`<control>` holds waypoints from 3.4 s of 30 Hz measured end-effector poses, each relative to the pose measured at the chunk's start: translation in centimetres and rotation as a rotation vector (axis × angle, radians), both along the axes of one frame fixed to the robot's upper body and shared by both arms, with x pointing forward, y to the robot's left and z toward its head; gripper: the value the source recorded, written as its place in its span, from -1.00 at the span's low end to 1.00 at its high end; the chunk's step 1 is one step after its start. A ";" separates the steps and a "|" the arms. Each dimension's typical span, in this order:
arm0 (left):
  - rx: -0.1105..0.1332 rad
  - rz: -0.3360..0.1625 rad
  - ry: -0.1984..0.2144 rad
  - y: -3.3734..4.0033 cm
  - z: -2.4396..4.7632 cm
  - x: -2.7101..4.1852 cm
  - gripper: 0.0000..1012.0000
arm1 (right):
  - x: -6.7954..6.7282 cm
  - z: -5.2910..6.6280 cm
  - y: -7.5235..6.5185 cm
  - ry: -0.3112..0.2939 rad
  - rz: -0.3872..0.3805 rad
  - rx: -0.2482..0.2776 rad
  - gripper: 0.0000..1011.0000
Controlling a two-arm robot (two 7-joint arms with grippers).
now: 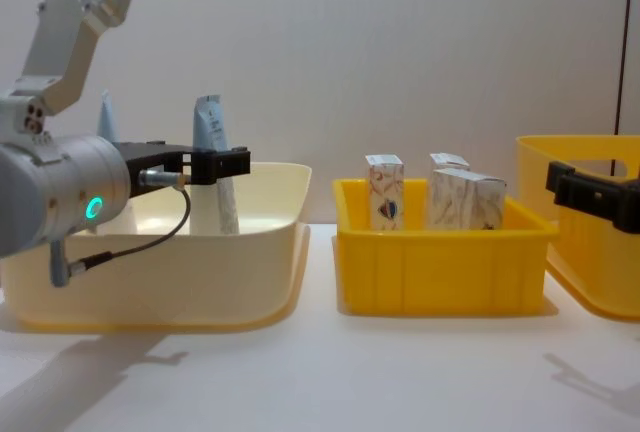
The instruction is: Bimanual collaborative sorting of washing and personal care products
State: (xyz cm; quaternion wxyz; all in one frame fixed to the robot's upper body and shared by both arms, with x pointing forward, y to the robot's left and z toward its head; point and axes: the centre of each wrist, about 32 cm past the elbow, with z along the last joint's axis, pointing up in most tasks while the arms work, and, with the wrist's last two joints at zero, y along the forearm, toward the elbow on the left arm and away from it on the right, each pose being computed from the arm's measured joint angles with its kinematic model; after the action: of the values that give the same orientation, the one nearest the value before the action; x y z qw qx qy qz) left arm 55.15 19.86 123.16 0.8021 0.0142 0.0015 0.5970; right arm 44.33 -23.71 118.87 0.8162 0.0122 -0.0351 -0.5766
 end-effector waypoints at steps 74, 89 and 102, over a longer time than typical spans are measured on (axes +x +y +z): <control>-0.089 -0.234 -0.232 2.56 4.45 2.32 -0.57 | 0.0 0.0 0.0 0.000 0.000 0.000 0.98; -0.159 -0.456 -0.285 1.87 6.73 2.72 -0.56 | 0.0 0.0 0.0 0.000 0.000 0.000 0.98; -0.188 -0.647 -0.242 -0.63 7.17 3.63 -0.56 | 0.0 0.0 0.0 0.000 0.000 0.000 0.98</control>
State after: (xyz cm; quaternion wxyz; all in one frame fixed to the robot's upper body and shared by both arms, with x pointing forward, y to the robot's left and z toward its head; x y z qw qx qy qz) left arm 58.79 19.23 130.33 0.9417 -0.1309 -0.0430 0.3070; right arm 44.33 -23.71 118.87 0.8162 0.0122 -0.0351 -0.5766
